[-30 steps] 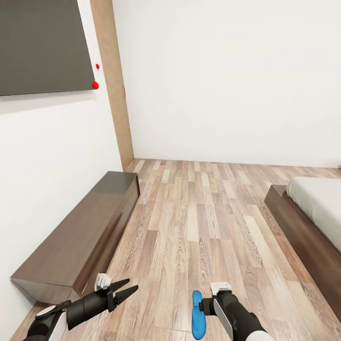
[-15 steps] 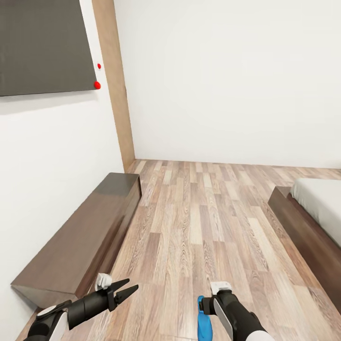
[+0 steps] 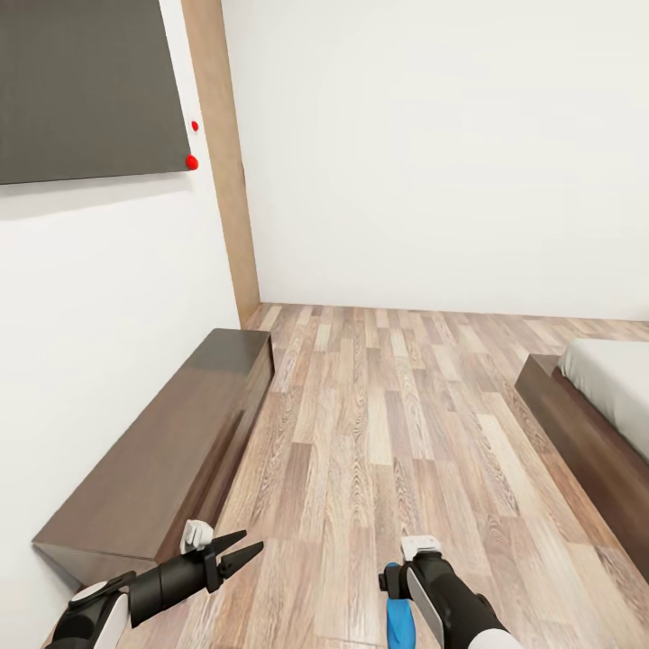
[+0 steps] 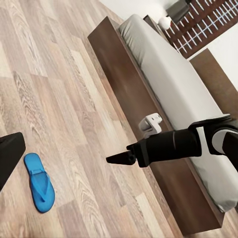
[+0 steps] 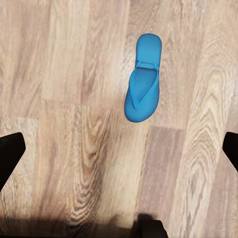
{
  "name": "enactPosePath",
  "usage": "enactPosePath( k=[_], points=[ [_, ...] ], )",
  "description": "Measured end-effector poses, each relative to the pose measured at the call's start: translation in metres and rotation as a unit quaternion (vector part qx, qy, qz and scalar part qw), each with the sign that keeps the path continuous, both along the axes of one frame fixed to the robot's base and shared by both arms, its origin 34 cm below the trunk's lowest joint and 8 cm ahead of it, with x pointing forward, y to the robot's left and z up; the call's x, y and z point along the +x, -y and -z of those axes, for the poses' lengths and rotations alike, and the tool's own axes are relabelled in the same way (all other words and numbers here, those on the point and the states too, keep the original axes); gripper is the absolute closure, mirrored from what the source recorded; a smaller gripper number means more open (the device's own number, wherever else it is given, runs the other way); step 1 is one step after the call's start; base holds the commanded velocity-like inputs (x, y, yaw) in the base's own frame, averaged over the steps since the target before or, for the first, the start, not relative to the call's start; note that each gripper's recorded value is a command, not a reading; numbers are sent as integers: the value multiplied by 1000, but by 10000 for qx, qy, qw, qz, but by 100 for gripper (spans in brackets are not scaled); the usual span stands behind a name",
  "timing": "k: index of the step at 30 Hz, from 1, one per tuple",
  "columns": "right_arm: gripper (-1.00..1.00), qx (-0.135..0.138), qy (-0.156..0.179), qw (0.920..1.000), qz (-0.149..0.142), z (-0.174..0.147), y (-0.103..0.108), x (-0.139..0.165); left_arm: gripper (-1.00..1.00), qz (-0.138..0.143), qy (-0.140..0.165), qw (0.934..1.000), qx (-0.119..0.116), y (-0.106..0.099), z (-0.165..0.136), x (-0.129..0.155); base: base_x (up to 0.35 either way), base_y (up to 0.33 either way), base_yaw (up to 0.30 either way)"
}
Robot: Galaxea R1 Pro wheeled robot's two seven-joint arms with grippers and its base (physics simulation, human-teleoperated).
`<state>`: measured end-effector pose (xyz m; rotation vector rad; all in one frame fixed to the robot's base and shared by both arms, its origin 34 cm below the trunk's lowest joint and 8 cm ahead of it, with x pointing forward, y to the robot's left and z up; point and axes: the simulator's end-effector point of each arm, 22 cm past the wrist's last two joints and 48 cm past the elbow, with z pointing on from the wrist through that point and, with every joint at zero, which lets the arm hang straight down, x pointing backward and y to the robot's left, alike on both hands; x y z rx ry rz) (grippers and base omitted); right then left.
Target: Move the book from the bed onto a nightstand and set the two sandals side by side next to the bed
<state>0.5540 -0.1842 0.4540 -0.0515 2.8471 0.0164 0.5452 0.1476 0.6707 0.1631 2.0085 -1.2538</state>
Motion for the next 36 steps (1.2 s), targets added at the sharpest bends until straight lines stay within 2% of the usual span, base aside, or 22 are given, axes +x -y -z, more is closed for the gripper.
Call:
enactPosePath(
  k=[8,36],
  points=[
    [-100,0,0,10000,0,0,0,0,-100,-3,-2,10000,7,0,0,0,0,0,0],
    [-100,0,4,10000,0,56,0,-8,-100,-5,-5,10000,1,0,57,-9,0,0,0]
  ],
)
